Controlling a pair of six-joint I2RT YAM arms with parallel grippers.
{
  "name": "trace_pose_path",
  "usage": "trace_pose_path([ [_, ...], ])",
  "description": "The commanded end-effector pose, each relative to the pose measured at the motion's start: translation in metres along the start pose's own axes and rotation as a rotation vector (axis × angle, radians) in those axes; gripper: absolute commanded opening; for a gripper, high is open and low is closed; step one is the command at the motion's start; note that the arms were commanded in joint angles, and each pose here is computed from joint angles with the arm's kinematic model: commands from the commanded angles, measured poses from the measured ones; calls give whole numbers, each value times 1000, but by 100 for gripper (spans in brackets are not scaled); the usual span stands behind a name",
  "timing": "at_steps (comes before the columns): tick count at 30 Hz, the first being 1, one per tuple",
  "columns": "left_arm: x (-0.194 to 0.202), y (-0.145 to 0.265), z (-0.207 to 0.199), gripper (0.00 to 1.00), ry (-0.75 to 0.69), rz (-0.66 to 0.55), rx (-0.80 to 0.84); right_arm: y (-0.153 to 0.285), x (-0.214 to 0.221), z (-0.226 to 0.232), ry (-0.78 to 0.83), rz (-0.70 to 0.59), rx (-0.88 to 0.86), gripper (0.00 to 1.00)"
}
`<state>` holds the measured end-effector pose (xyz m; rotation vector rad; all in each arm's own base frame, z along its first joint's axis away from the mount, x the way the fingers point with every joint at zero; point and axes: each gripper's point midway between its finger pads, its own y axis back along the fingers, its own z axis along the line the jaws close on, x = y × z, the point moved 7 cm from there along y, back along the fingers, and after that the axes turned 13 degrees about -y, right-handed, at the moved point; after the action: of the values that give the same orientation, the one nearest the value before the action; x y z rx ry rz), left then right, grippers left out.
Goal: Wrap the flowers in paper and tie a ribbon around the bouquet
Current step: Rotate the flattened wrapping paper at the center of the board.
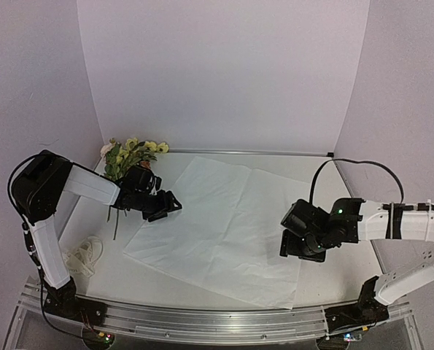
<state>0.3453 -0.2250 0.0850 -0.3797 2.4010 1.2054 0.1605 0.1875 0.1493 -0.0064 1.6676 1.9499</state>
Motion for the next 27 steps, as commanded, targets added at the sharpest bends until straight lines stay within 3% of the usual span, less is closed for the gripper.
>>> trace_pose_path([
  [1, -27, 28, -32, 71, -55, -43, 69, -13, -27, 19, -1, 70, -96, 70],
  [10, 30, 52, -64, 66, -32, 47, 110, -54, -71, 25, -145, 124, -149, 57],
  [14, 61, 65, -42, 62, 51, 81, 24, -66, -86, 19, -218, 128, -141, 54],
  [21, 79, 103, 2, 64, 133, -9, -191, -73, -91, -5, -337, 116, -92, 52],
  [24, 75, 115, 16, 65, 148, -43, -255, -73, -86, -21, -368, 102, -65, 59],
  [27, 66, 123, 26, 68, 137, -62, -315, -72, -77, -34, -390, 110, -54, 73],
])
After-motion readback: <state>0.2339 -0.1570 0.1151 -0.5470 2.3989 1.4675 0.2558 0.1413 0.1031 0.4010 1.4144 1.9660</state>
